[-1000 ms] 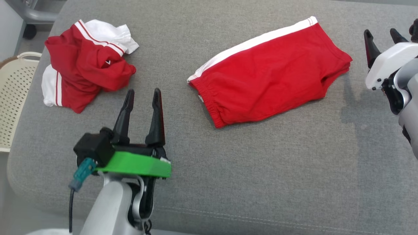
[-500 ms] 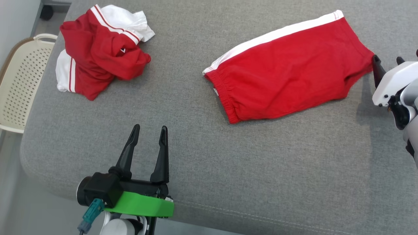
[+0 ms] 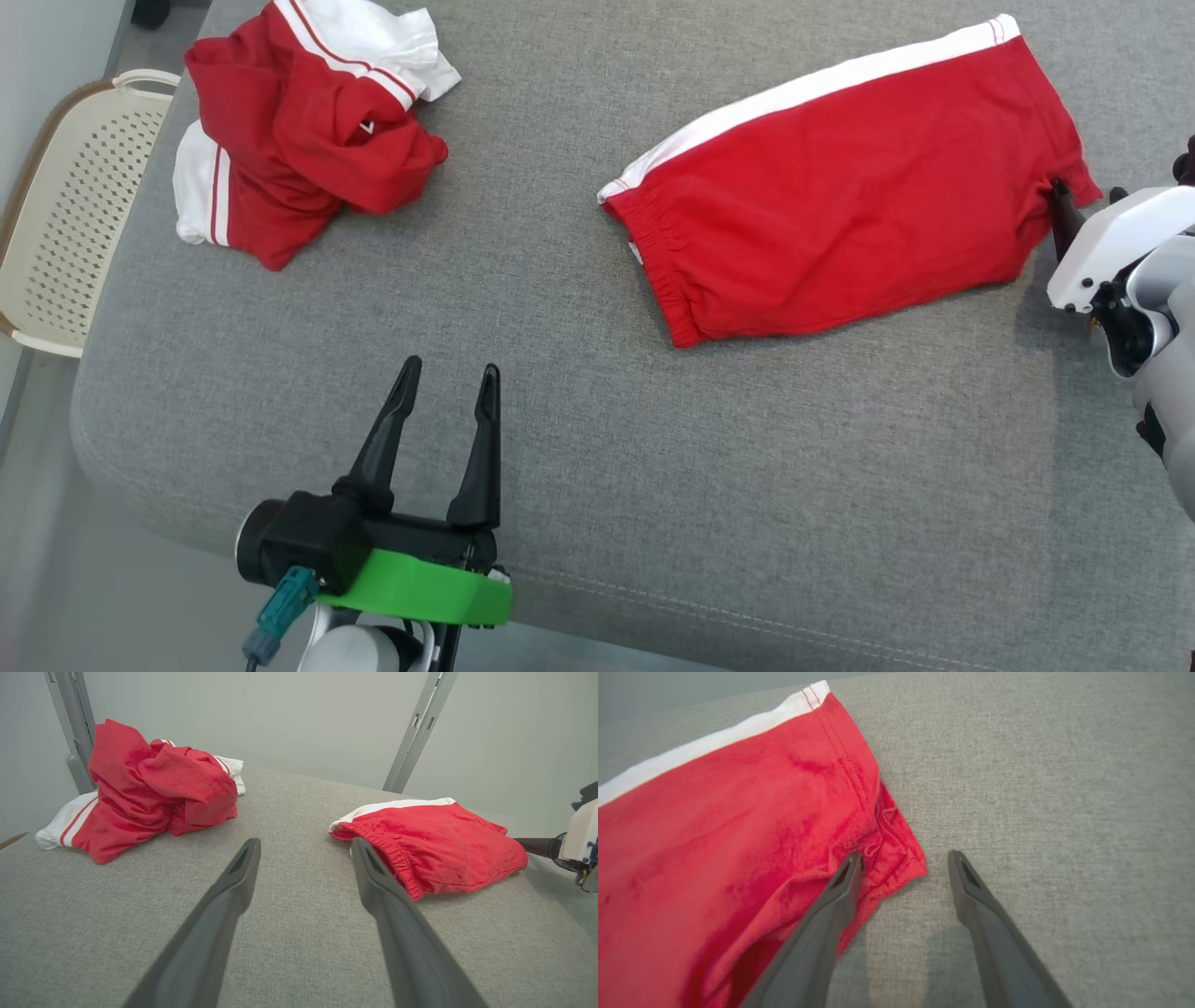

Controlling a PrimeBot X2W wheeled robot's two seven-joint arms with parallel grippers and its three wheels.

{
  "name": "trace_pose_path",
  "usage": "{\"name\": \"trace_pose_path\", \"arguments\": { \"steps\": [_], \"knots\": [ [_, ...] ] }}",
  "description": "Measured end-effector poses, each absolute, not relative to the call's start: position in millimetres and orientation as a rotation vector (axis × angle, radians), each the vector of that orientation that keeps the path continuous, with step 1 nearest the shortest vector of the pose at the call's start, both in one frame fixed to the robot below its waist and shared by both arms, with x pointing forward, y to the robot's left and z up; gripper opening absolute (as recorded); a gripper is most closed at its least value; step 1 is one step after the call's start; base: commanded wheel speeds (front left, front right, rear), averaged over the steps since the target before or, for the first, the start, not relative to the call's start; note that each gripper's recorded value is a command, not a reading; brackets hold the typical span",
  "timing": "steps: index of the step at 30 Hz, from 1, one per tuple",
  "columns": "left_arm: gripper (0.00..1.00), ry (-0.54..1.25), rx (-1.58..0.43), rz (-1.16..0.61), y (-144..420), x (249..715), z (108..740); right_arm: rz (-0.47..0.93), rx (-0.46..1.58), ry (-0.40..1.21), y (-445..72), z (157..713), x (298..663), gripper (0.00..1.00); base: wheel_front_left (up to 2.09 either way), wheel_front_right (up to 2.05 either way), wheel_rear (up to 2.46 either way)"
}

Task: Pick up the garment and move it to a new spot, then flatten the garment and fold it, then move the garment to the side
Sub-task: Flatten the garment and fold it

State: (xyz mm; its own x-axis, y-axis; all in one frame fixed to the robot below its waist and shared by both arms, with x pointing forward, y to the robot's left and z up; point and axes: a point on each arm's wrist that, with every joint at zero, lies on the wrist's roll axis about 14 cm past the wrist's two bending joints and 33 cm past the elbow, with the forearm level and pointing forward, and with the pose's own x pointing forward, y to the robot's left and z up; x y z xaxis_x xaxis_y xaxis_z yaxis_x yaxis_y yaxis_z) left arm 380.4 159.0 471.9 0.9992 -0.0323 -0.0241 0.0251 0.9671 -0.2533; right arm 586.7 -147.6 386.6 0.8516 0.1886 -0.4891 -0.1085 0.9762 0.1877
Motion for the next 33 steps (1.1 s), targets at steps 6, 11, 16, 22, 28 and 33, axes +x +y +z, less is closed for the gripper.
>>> {"name": "trace_pose_path", "arguments": {
  "steps": [6, 11, 16, 22, 28, 33],
  "knots": [
    [1.0, 0.044, -0.258, -0.039, 155, 378, 468, 0.168, 0.147, 0.547, -143, 385, 586, 0.0, 0.0, 0.0, 0.0],
    [1.0, 0.049, -0.261, -0.058, 149, 377, 467, 0.172, 0.144, 0.533, -142, 390, 581, 0.0, 0.0, 0.0, 0.0],
    [1.0, 0.052, -0.26, -0.074, 144, 374, 467, 0.155, 0.156, 0.506, -147, 396, 569, 0.0, 0.0, 0.0, 0.0],
    [1.0, 0.044, -0.258, -0.087, 140, 370, 471, 0.14, 0.168, 0.511, -151, 397, 542, 0.0, 0.0, 0.0, 0.0],
    [1.0, 0.059, -0.249, -0.103, 137, 363, 471, 0.13, 0.184, 0.521, -153, 394, 510, 0.0, 0.0, 0.0, 0.0],
    [1.0, 0.068, -0.254, -0.118, 132, 358, 471, 0.117, 0.184, 0.511, -159, 396, 490, 0.0, 0.0, 0.0, 0.0]
  ]
}}
